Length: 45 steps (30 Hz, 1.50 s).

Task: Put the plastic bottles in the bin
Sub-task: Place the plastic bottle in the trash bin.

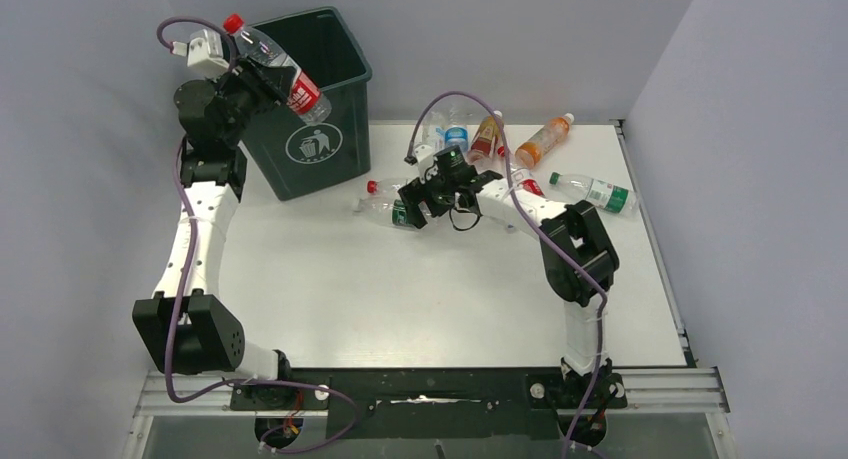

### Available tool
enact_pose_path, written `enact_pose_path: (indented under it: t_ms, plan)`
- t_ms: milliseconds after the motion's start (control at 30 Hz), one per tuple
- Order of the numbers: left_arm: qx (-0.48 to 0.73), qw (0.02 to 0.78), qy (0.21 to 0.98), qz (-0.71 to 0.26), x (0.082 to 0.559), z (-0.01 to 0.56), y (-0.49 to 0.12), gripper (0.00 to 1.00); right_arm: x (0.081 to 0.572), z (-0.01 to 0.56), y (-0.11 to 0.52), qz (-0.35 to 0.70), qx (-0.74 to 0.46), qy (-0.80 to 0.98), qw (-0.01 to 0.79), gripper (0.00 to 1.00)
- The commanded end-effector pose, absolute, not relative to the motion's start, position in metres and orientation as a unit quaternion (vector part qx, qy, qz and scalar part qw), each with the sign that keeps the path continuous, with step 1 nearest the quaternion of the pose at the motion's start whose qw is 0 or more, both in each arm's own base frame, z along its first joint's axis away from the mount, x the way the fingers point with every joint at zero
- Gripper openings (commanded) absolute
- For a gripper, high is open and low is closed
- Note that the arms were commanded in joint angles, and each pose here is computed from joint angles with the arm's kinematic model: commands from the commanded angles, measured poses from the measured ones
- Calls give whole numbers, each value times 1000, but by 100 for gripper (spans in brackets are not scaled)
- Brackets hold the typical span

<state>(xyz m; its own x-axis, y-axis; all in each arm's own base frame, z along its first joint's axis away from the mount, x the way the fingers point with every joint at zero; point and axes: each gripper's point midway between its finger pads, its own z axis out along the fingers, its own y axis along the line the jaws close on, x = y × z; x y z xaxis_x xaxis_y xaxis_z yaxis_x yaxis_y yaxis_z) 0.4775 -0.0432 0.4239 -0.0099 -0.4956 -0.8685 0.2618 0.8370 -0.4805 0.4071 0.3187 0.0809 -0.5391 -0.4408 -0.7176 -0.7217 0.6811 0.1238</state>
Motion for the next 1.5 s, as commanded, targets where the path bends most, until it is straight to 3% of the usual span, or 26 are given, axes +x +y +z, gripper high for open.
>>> enact_pose_path:
  t_ms: [0,300,633,833,1067,1467]
  plan:
    - [-81,745,605,-269,474,471,-27,45,414,97,331,190,-376,830,365,99]
    - [-76,768,568,-286,448,512,-25,45,401,71,337,178,-398,832,342,99]
    - [-113,778,559,-264,462,505,1,47,388,57,349,173,-411,833,326,95]
    - [-130,787,548,-249,472,500,17,53,376,46,348,186,-401,843,307,79]
    - [-149,792,539,-242,485,496,38,53,360,45,354,200,-398,844,300,68]
    - [-172,758,586,-229,508,459,53,78,326,56,356,205,-396,844,296,63]
